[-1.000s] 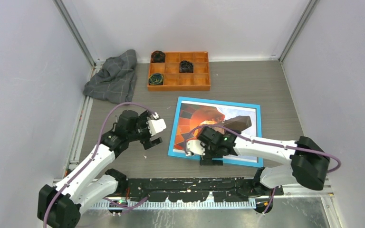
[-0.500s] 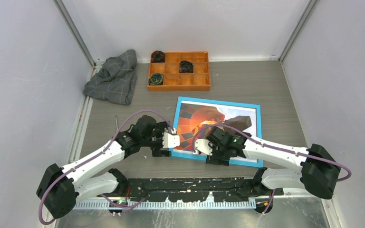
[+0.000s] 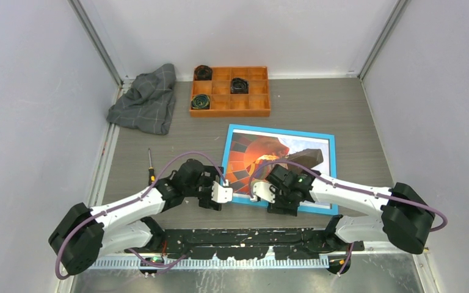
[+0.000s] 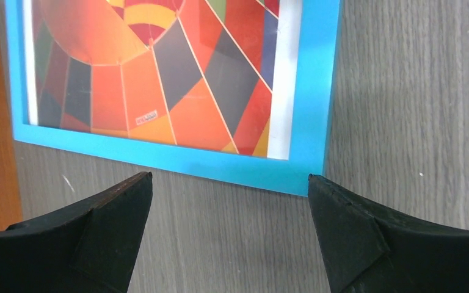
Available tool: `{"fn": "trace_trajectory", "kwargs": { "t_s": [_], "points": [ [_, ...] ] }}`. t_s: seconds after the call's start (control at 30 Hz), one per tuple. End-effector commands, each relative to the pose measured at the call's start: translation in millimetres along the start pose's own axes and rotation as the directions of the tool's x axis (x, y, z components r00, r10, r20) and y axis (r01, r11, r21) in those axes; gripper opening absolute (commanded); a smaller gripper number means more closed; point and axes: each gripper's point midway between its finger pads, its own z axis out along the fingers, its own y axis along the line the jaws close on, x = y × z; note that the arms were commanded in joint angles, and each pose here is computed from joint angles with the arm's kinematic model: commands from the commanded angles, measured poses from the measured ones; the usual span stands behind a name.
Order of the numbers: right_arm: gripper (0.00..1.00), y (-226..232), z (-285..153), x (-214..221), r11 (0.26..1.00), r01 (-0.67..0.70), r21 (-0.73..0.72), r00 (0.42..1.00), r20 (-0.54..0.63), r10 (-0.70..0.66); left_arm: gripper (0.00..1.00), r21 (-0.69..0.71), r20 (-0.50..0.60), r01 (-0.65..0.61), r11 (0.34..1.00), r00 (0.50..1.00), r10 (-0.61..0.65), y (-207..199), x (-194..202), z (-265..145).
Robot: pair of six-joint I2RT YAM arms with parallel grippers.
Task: Take the photo out of the frame
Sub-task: Turn over the photo frame at the center of the board.
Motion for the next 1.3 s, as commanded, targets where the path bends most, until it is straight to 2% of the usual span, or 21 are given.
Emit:
{"fn": "trace_trajectory", "kwargs": {
  "t_s": [0.0,0.2,0.33,0.47,0.67,0.7,0.8,0.97,1.27],
  "points": [
    [0.6,-8,5,-9,0.999,-0.024,0.036,0.999,0.036,0.023,1.0,-0.105,0.122,-0.096,0.99,0.987,0.109,22,-27,2],
    [0.55,-10,13,-10,0.999,-0.03,0.036,0.999,0.021,0.03,1.0,-0.099,0.153,-0.168,0.981,0.971,0.182,9,-27,4],
    [0.48,-7,18,-9,1.0,-0.027,0.012,1.0,-0.002,0.027,1.0,-0.077,0.151,-0.25,0.965,0.954,0.259,-4,-24,6],
    [0.34,-9,19,-14,1.0,-0.014,0.022,1.0,-0.003,0.014,1.0,-0.004,0.166,-0.252,0.968,0.954,0.249,-18,-25,3],
    [0.04,-15,13,-24,0.999,-0.009,0.041,1.0,0.025,0.008,1.0,0.207,0.205,-0.148,0.967,0.973,0.105,-42,-47,-18],
    [0.01,-16,11,-27,0.999,-0.011,0.047,0.999,0.035,0.009,1.0,0.224,0.205,-0.139,0.965,0.974,0.093,-43,-50,-20],
    [0.01,-19,4,-34,0.999,-0.013,0.052,0.999,0.047,0.01,1.0,0.218,0.184,-0.143,0.965,0.977,0.103,-39,-46,-18],
    [0.01,-22,-15,-55,0.999,-0.036,0.022,0.995,0.093,0.034,1.0,0.091,0.11,-0.15,0.984,0.984,0.14,-8,-37,-5],
    [0.01,-24,-55,-81,0.991,-0.109,-0.082,0.966,0.226,0.125,1.0,-0.1,0.065,-0.186,0.978,0.979,0.193,24,-33,-10]
  ]
}}
